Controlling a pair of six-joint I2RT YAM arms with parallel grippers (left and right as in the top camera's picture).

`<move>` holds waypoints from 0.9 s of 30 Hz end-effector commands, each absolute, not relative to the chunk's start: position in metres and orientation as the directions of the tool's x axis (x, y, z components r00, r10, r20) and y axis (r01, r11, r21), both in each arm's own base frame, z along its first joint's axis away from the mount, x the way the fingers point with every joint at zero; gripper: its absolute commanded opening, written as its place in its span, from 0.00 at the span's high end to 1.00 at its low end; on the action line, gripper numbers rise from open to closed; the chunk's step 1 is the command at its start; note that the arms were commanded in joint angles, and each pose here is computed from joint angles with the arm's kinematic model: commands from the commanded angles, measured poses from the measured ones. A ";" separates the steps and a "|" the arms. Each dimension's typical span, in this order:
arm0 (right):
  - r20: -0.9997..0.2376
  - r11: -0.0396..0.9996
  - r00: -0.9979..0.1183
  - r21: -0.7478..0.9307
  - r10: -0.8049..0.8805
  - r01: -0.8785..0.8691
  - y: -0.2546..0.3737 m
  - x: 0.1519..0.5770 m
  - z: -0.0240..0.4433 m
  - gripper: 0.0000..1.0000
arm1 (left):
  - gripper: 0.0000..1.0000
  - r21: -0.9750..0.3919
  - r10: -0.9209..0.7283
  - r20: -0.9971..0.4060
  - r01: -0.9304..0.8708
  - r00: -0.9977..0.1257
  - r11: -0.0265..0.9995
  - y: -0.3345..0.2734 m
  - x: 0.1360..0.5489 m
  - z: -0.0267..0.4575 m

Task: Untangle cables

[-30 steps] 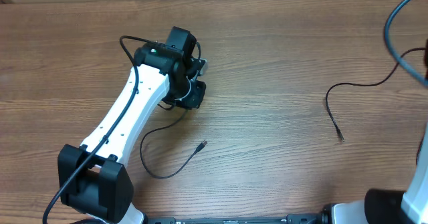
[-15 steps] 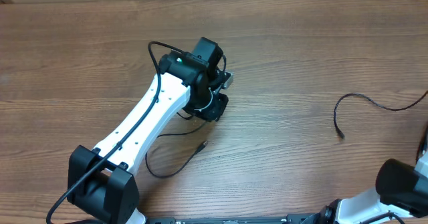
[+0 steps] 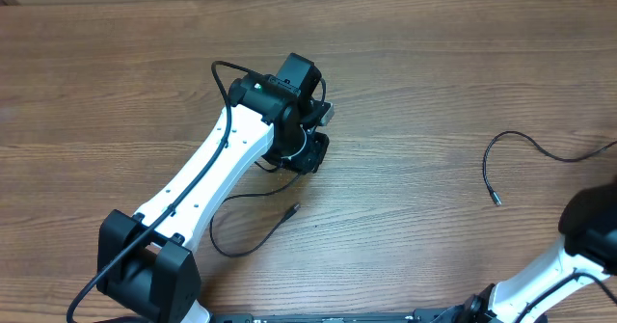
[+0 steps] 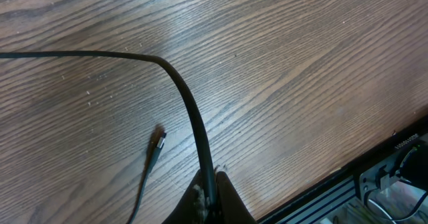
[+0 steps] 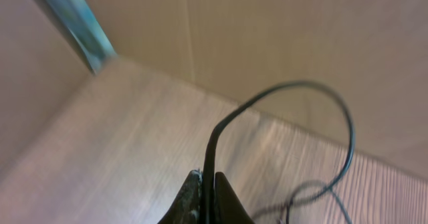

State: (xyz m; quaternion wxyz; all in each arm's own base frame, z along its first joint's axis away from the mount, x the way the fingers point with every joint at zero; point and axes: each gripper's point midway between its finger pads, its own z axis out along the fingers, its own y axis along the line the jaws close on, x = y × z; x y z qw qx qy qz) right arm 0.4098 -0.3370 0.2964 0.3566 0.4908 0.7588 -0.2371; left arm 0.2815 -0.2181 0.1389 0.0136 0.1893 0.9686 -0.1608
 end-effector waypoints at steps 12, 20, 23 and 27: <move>-0.545 0.562 -0.428 0.099 0.721 0.821 -0.294 0.434 0.216 0.37 | 0.96 -0.329 0.319 -0.078 0.327 -0.944 0.886 -0.223 0.283 0.142; -0.410 0.691 -0.588 0.166 0.697 0.703 -0.253 0.431 0.201 0.00 | 0.96 -0.329 0.315 -0.075 0.322 -0.946 0.888 -0.223 0.283 0.142; -0.341 0.746 -0.664 0.285 0.666 0.602 -0.220 0.437 0.200 0.00 | 0.96 -0.329 0.315 -0.075 0.322 -0.946 0.888 -0.223 0.283 0.142; -0.249 0.781 -0.779 0.448 0.576 0.435 -0.165 0.437 0.204 0.00 | 0.96 -0.330 0.315 -0.077 0.323 -0.946 0.887 -0.223 0.283 0.142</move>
